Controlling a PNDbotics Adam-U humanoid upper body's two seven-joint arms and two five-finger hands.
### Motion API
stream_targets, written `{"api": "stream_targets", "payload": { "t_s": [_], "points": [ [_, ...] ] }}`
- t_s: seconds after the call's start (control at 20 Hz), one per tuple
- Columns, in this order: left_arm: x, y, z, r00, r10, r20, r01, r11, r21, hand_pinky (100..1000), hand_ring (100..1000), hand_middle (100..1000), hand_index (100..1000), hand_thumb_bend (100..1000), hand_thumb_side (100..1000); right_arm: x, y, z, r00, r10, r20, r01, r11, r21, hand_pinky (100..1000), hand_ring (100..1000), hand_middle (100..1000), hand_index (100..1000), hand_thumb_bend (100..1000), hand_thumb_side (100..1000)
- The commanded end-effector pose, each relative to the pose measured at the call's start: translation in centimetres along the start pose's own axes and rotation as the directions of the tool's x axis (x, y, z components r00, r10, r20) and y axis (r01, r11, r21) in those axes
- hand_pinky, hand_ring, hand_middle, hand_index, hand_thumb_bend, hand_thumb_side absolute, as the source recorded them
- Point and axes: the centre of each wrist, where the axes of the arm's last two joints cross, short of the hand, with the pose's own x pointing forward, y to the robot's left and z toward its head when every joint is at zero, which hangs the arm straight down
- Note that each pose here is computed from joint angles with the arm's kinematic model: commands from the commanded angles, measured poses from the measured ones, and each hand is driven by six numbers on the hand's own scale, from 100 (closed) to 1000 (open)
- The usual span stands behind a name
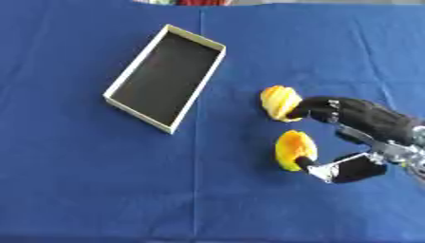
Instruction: Pick up objects on the table and place them in the box.
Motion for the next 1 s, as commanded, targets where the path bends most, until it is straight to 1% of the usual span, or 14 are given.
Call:
{"api": "stream_targets", "payload": {
  "t_s": [0.05, 0.25, 0.7, 0.85, 0.9, 1.0],
  "points": [
    [0.9, 0.3, -0.7, 0.999, -0.007, 0.044, 0.008, 1.0, -0.011, 1000, 860, 866, 951, 176, 958, 0.3, -0.7, -0.1, 1.0, 0.029, -0.012, -0.029, 1.0, 0.007, 859, 925, 833, 907, 283, 414],
    [0.9, 0.3, -0.6, 0.999, -0.003, 0.04, 0.004, 1.0, -0.01, 1000, 860, 866, 950, 176, 958, 0.5, -0.7, -0.4, 0.999, 0.034, -0.034, -0.034, 0.999, 0.01, 859, 926, 834, 908, 285, 403],
    [0.8, 0.3, -0.5, 0.999, 0.003, 0.036, -0.003, 1.0, -0.004, 1000, 860, 866, 951, 175, 957, 0.8, 0.1, -0.6, 0.996, 0.02, -0.089, -0.013, 0.997, 0.074, 861, 931, 838, 910, 295, 380],
    [0.8, 0.3, -0.5, 0.999, 0.005, 0.035, -0.005, 1.0, -0.002, 1000, 860, 866, 951, 176, 957, 0.9, 0.3, -0.5, 0.994, 0.02, -0.108, -0.01, 0.996, 0.094, 860, 930, 838, 910, 289, 356],
    [0.8, 0.3, -0.5, 0.999, 0.005, 0.035, -0.005, 1.0, -0.001, 1000, 860, 866, 951, 175, 957, 0.9, 0.3, -0.5, 0.993, 0.02, -0.115, -0.008, 0.995, 0.097, 860, 930, 838, 909, 304, 364],
    [0.8, 0.3, -0.5, 0.999, 0.006, 0.035, -0.006, 1.0, 0.002, 1000, 860, 866, 951, 175, 957, 0.8, 0.3, -0.4, 0.992, 0.02, -0.128, -0.008, 0.995, 0.098, 859, 930, 837, 909, 311, 351]
  ]
}}
